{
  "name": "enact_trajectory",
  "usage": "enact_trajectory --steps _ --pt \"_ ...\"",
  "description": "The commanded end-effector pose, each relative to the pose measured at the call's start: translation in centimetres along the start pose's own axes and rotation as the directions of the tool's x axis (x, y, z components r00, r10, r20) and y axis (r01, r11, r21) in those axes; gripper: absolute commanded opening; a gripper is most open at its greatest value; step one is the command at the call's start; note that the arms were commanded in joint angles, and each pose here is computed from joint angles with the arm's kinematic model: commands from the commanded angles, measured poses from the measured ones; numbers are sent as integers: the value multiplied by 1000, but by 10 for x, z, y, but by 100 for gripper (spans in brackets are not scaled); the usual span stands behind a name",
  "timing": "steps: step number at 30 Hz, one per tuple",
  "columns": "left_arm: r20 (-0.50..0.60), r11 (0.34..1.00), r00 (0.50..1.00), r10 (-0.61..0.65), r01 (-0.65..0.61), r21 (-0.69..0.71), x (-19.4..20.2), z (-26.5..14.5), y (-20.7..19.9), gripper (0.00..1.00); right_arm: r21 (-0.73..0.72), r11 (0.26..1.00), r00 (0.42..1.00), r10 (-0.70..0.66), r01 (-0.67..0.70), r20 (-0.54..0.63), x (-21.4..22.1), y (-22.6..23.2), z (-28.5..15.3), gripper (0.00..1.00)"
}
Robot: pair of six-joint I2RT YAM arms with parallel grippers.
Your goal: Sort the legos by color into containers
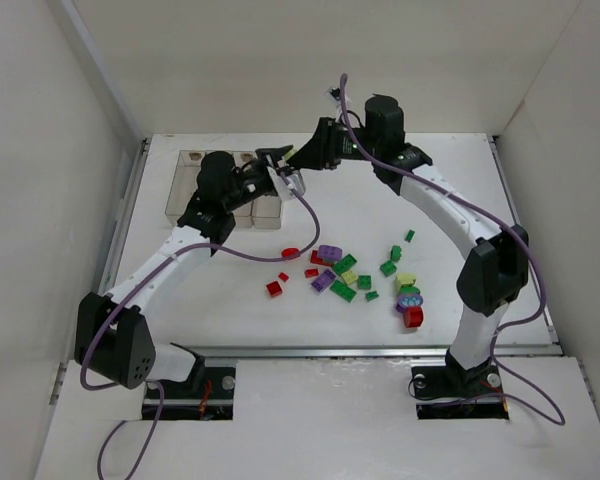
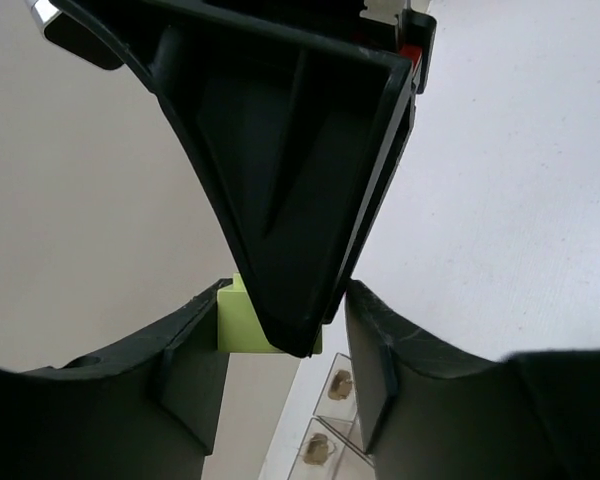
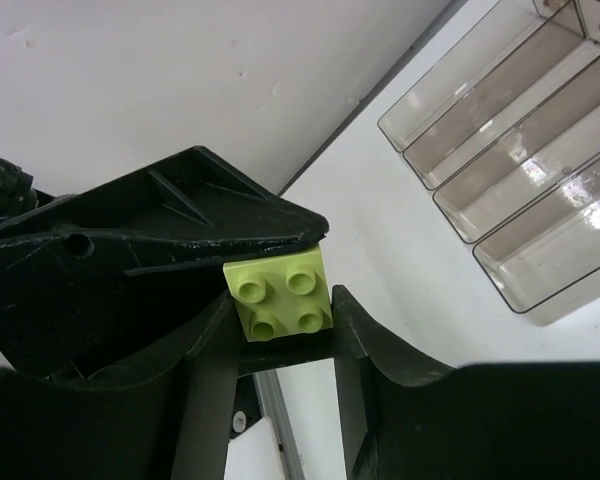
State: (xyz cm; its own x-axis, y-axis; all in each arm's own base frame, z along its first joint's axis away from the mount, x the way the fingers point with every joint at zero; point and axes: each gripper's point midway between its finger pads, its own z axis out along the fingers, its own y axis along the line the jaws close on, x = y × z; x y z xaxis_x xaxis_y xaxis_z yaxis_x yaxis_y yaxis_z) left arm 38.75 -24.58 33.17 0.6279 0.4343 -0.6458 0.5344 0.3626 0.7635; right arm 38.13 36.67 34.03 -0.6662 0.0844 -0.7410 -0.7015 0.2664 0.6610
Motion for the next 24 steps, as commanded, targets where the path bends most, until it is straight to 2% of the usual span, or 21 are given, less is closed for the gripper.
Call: enact_trajectory --steps 1,3,5,9,13,15,19,24 --pt "77 993 995 71 -63 -97 -39 -4 39 42 -54 998 1000 -29 28 -4 0 25 -8 0" --pt "91 994 994 65 -56 -96 -43 -6 39 62 -40 999 1000 -21 20 -3 3 22 -9 0" --pt "98 994 993 65 -56 -89 -47 -8 39 73 -24 999 1000 -29 29 8 2 21 -10 0" --pt "96 997 994 55 -51 -51 -49 -11 31 73 -31 999 1000 -29 30 3 3 22 -10 0" --pt "85 998 995 58 -55 -38 -47 -12 29 59 -31 999 1000 -29 30 3 3 22 -10 0" --pt "88 997 994 62 -58 -42 -52 -14 33 59 -25 999 999 -35 35 16 -2 22 -15 0" --pt "105 997 992 71 -72 0 -58 -19 25 76 -20 999 999 -33 33 20 -3 20 -20 0" --pt "98 999 995 33 -33 -1 -54 -16 29 71 -28 999 999 -33 33 14 -2 21 -20 0"
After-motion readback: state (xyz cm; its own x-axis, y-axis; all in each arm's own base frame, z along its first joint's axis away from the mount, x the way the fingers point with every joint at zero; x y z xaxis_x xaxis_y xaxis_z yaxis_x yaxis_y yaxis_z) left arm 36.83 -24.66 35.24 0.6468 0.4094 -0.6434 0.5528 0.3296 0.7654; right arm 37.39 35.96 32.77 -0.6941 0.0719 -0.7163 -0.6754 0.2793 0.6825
